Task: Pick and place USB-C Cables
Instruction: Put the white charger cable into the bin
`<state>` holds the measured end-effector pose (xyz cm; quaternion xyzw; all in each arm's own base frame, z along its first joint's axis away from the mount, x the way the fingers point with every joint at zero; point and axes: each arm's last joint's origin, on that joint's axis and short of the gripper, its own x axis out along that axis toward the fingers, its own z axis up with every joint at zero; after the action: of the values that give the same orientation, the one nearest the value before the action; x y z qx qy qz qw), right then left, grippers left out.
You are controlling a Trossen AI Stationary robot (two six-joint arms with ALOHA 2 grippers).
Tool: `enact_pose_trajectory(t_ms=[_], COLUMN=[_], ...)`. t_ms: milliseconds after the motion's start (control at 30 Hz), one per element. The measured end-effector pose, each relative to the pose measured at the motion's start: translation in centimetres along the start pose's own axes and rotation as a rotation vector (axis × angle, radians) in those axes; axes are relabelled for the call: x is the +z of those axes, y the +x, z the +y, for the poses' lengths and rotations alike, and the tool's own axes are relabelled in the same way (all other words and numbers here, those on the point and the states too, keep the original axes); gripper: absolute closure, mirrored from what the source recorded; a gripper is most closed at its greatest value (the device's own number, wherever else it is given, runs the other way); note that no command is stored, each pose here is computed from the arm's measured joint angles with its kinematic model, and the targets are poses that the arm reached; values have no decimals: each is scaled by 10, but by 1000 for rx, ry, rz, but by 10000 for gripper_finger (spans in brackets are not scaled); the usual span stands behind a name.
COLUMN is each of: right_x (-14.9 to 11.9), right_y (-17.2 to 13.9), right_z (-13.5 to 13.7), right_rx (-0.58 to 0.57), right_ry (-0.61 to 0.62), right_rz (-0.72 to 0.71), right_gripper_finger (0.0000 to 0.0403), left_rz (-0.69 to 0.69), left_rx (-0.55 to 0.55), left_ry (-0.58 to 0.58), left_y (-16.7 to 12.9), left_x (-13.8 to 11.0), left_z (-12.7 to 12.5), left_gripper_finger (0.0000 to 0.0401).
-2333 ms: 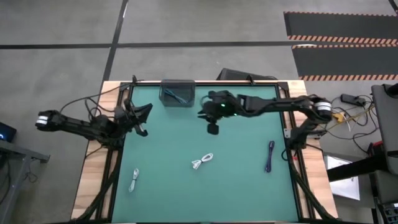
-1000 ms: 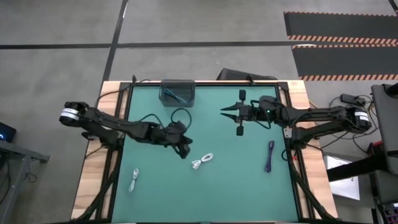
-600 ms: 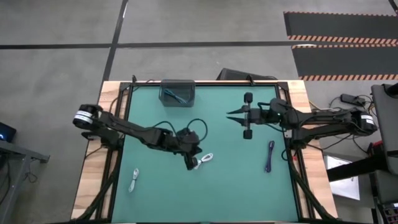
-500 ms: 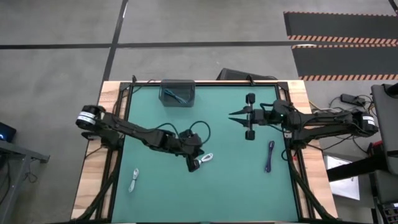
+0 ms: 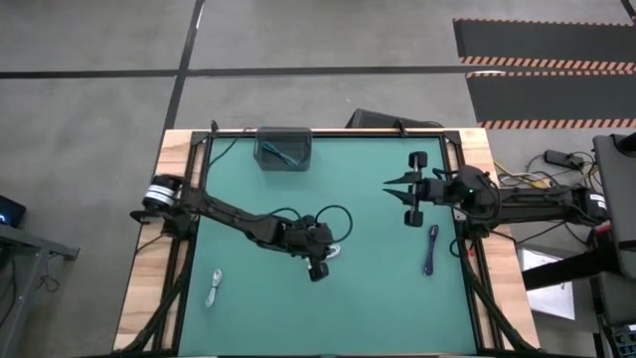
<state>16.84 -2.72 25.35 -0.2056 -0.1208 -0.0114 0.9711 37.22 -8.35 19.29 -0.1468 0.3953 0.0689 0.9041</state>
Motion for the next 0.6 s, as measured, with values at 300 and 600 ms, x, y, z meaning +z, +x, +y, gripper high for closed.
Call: enact_pose_trajectory(t_ms=[300, 600], right_x=[2, 1], right_y=[-3, -2], right_z=[0, 0], right_rx=[-4, -11], right_ry=[2, -6], right_rz=[-9, -1], right_gripper_finger=[344, 344], left_rz=[23, 31], left_rx=[41, 75], left_ry=[64, 113], left_y=[5, 17], left_x=[-9, -16], left_z=[0, 0], left_gripper_finger=[246, 228])
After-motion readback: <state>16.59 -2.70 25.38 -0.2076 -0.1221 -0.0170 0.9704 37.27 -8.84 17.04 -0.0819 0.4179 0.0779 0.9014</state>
